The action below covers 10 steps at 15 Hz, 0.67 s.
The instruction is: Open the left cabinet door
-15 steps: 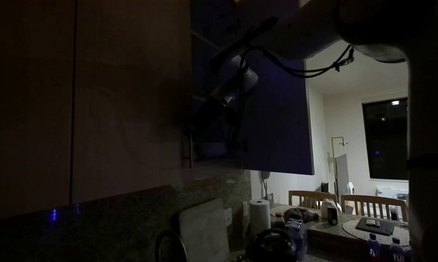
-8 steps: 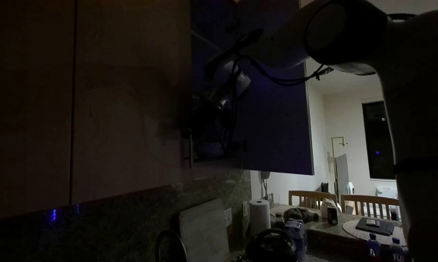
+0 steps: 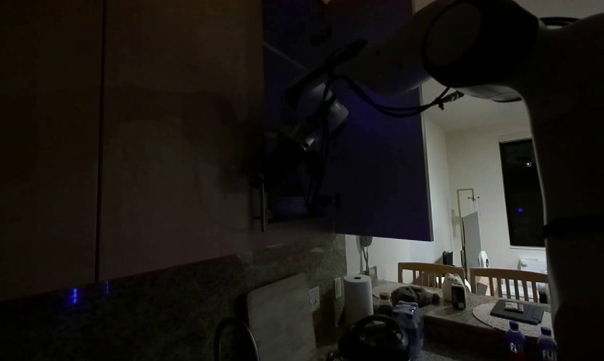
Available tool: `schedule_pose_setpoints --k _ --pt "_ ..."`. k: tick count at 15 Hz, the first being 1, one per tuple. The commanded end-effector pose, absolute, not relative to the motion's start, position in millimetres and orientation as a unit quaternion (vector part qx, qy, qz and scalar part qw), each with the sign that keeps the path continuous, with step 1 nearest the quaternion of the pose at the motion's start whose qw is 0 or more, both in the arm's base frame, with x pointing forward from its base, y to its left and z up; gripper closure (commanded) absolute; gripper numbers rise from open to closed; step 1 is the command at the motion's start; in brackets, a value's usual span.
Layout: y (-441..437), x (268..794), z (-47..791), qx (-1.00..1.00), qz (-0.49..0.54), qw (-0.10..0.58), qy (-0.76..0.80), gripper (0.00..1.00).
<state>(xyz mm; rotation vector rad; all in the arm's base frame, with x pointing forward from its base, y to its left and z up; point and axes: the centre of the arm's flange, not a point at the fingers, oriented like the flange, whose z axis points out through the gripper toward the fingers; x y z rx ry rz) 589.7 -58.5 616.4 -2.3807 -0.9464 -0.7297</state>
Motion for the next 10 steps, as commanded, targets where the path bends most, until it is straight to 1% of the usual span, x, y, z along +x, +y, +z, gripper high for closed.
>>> schedule_pose_setpoints --k 1,10 --pt "-40 569 610 -0.863 -0.317 0.239 -0.314 0.00" --pt "-11 551 598 -0.871 -0.353 0.228 -0.254 0.00"
